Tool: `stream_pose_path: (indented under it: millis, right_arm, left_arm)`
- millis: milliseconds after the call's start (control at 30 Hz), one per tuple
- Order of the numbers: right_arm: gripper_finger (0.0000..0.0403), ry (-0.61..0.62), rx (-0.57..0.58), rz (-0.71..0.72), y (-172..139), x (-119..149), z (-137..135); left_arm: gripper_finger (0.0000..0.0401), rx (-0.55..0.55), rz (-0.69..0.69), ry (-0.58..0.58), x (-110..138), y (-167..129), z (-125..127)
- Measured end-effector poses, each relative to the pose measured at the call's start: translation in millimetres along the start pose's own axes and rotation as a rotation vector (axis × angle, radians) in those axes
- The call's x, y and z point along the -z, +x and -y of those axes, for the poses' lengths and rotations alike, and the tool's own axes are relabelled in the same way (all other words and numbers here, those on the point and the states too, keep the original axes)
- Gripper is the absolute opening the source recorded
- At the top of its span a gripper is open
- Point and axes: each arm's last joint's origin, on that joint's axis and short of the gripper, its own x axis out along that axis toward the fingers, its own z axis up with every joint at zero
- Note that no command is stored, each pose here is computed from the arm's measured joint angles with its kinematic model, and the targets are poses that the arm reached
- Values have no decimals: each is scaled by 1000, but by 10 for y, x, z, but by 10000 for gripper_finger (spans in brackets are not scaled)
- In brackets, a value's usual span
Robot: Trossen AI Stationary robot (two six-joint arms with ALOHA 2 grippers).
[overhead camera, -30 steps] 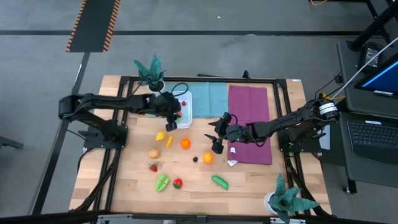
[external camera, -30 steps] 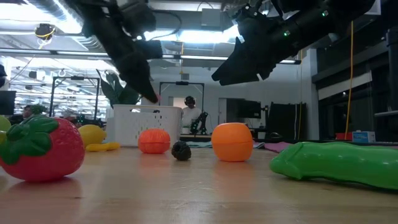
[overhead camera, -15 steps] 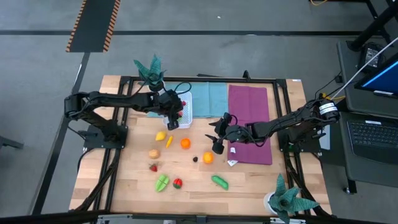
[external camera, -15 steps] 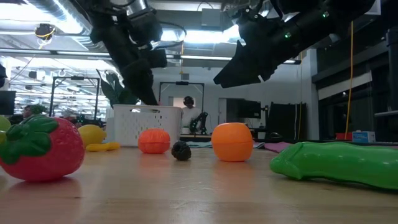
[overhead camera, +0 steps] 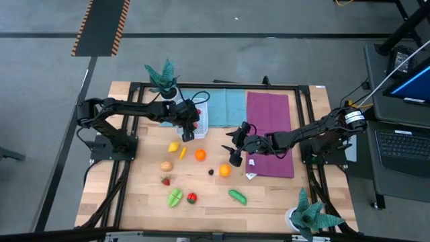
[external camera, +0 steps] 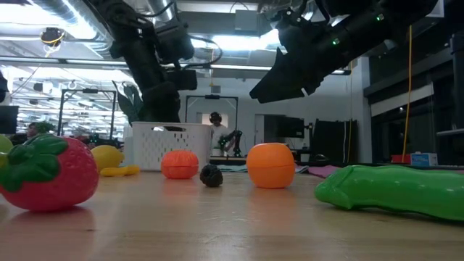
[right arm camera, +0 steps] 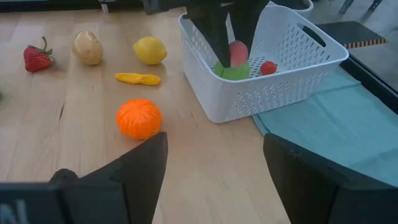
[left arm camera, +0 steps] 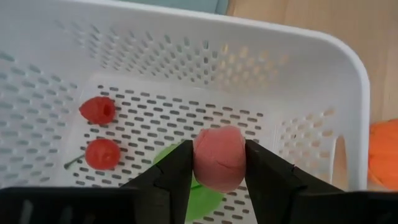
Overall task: Pick and placing Produce into tupperware
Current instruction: Put the pink peach into the white basket
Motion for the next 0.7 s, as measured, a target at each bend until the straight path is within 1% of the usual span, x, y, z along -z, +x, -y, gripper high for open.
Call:
stream_pose_path:
  millis: [333,700]
  right_arm:
    - [267,0,0,0,0,0,0]
    - [267,0,0,0,0,0,0]
  left_arm:
    - [121,3,14,7,-13,-23,21]
    - [148,-26,19,-20,-19,-24,8]
